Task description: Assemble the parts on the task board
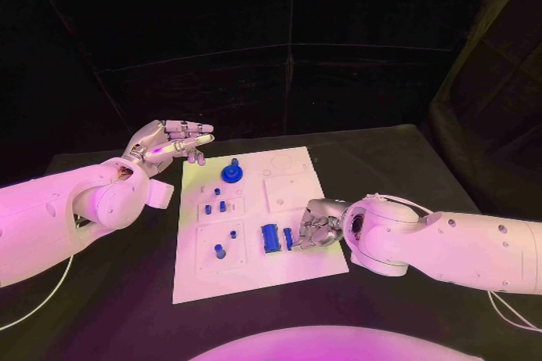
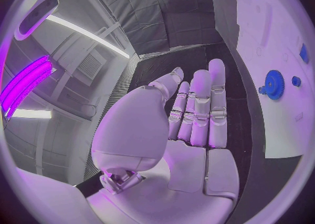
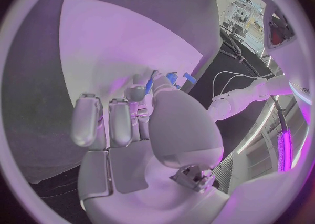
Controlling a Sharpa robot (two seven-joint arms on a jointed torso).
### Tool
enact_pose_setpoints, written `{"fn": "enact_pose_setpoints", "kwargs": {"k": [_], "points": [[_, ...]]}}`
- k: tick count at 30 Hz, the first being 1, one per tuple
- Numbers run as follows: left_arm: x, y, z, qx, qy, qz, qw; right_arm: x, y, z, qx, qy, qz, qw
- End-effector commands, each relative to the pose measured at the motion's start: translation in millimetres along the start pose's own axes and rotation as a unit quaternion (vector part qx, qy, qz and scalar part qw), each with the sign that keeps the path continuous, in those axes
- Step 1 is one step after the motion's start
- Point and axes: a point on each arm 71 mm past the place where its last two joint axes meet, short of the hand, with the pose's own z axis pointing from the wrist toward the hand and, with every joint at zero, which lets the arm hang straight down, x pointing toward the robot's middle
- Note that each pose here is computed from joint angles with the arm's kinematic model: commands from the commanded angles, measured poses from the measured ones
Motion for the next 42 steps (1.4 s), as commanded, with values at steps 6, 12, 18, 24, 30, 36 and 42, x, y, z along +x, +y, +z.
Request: {"fn": "enact_pose_setpoints", "kwargs": {"k": [6,12,18,24,30,36,42], "points": [[-0.4,-1.1,0.1,0.002,0.003,-0.003,1.000,-4.6,-1,-4.4,-0.023,-0.025,0.026,0.999],[-2.2,-1.0,-0.2,0.002,0.001,-0.002,1.000,-12.8,-15,-9.6,-0.084,-0.029,0.115,0.989],[-3.3,-0.3,0.5,0.002,-0.006,-0.014,1.000,-37.9,-34,-6.2,-0.156,-0.061,0.262,0.950],[-5.9,4.1,3.0,0.003,-0.016,-0.028,0.999,-71.7,-61,14.2,-0.185,-0.113,0.391,0.894],[-14.8,7.2,5.6,0.008,-0.035,-0.038,0.999,-102.2,-76,40.8,-0.198,-0.168,0.449,0.855],[-21.3,11.7,11.3,0.013,-0.072,-0.037,0.997,-117.4,-77,58.5,-0.209,-0.200,0.465,0.837],[-21.6,17.2,16.8,0.015,-0.099,-0.036,0.994,-122.9,-75,68.4,-0.218,-0.209,0.470,0.829]]}}
